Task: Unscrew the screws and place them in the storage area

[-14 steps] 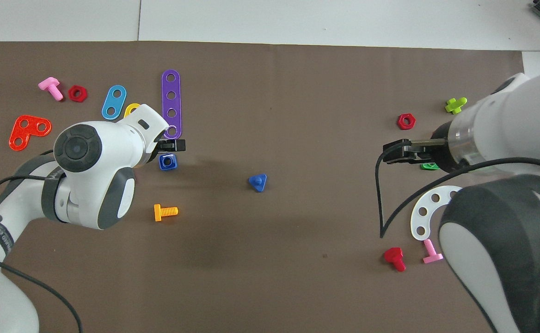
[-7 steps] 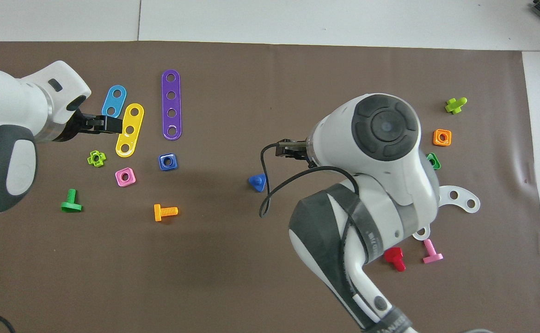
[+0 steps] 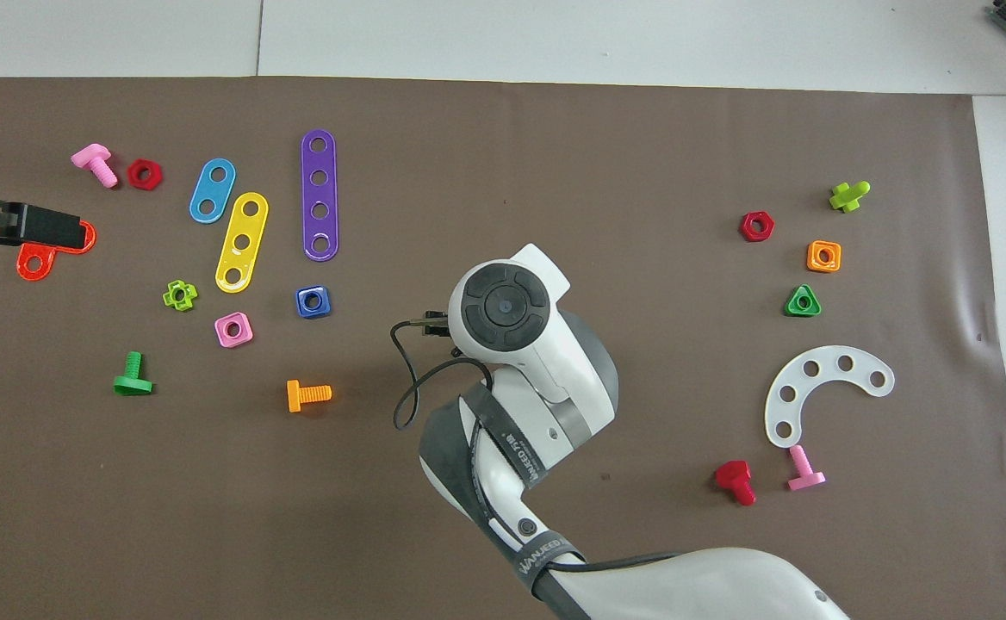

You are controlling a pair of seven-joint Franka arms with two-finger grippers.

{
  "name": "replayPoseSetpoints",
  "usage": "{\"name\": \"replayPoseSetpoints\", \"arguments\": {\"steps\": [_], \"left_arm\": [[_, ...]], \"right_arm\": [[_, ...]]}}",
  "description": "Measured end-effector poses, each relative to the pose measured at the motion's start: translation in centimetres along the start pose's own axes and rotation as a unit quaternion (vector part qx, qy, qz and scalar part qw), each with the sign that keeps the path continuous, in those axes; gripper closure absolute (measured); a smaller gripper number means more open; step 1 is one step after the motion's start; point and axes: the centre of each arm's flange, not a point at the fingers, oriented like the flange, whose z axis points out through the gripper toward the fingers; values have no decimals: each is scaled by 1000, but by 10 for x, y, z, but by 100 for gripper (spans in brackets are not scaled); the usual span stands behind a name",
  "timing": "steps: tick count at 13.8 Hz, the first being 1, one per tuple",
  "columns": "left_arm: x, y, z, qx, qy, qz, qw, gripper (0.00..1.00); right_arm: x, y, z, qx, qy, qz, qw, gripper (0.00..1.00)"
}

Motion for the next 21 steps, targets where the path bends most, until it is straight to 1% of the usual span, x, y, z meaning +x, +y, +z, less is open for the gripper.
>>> {"name": "replayPoseSetpoints", "arguments": {"steps": [2, 4, 5, 6, 7, 8, 9, 10, 11, 13, 14, 15, 16, 19, 21], "left_arm": [[-2, 2, -9, -1, -7, 2, 1000, 0], [-5, 2, -7, -3, -21, 3, 1000, 0], [-6, 3, -6, -4, -25, 3, 1000, 0], [-7, 3, -5, -4, -29, 3, 1000, 0], [-7, 3, -2, -5, -32, 4, 999, 0], [-8, 4, -1, -5, -34, 4, 999, 0], [-8, 4, -1, -5, -35, 4, 999, 0], [-8, 3, -1, -5, -35, 4, 999, 0], [-8, 3, -1, -5, -36, 3, 999, 0], [-9, 3, -1, -5, -36, 3, 999, 0], [-9, 3, -1, -5, -37, 3, 999, 0], [-9, 3, -1, -5, -37, 3, 999, 0], [-9, 3, -1, -6, -37, 3, 999, 0], [-9, 3, -1, -6, -38, 3, 999, 0], [-9, 3, -1, -6, -38, 3, 999, 0]], "right_arm": [[-2, -2, 12, -1, 1, -2, 1000, 0], [-3, 3, 23, -2, 4, -1, 1000, 3], [-5, 5, 30, -4, 3, 0, 1000, 11], [-8, 8, 35, -8, 0, -1, 1000, 11], [-10, 9, 39, -11, -3, -1, 1000, 18], [-13, 9, 41, -13, -5, -3, 1000, 18], [-15, 7, 42, -13, -6, -5, 1000, 26], [-17, 5, 42, -13, -6, -7, 1000, 30], [-18, 4, 42, -13, -6, -8, 1000, 31], [-18, 3, 42, -13, -6, -9, 1000, 46], [-18, 3, 42, -13, -6, -9, 1000, 46], [-18, 3, 42, -13, -5, -10, 1000, 49], [-17, 3, 41, -15, 0, -14, 1000, 49], [-15, 1, 38, -10, 16, -20, 1000, 49], [-15, 0, 38, -13, 22, -27, 999, 49]]}}
